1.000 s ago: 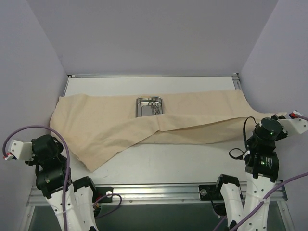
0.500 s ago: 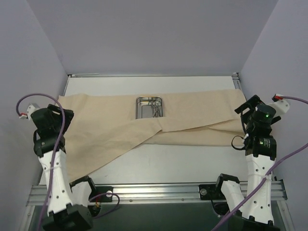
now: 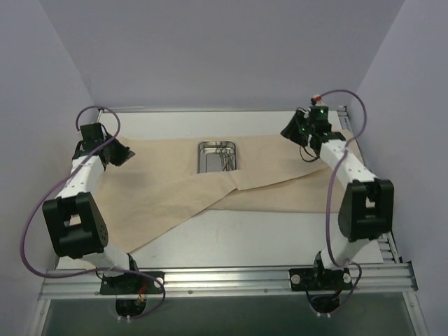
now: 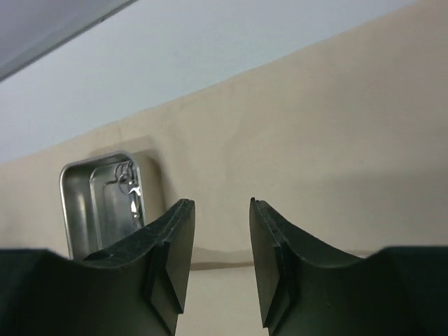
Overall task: Open and lay out the surgical kit
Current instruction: Open the surgical kit at the center of the board, then smooth out the surgical kit at the center of the board.
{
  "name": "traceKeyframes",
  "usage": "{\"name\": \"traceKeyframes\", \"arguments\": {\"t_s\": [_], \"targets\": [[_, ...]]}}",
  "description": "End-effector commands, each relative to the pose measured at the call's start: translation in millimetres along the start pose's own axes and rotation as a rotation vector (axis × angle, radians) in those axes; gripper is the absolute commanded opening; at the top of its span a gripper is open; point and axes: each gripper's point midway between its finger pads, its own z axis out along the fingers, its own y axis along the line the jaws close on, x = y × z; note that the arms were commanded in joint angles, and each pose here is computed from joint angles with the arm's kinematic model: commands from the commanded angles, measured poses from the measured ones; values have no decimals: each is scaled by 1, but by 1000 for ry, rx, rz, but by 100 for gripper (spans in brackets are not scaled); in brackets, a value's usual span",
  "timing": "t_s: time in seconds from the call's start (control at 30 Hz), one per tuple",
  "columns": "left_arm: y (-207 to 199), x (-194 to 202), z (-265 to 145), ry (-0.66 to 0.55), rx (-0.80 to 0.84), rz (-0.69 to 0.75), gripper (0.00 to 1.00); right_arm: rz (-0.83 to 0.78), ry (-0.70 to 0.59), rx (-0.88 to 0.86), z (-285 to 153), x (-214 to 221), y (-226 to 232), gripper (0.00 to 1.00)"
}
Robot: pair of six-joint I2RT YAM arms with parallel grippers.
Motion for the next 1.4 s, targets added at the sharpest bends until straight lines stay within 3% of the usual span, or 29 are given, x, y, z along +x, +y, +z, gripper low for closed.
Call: {"name": "traceKeyframes", "arguments": {"t_s": [0.0,0.03,0.13,0.23,0.5,0.87,1.13,1.37], "targets": [[-16,-12,-1,50,76,63,2,-81,144,-197,1,8,78,36],[-9,-6,11,98,63,62,2,-100,224,-195,17,31,83,28],[2,10,35,254,28,79,2,-86,319,-180,28,44,86,11],[5,27,51,376,16,88,2,-44,434,-162,39,63,82,1],[15,35,67,426,-2,76,2,-37,661,-134,42,132,79,0],[41,41,96,471,-124,19,2,-100,797,-52,45,196,46,0],[55,44,101,481,-181,16,2,-161,908,-23,1,234,29,0],[65,44,103,475,-227,9,2,-209,995,35,-90,259,21,0]]}}
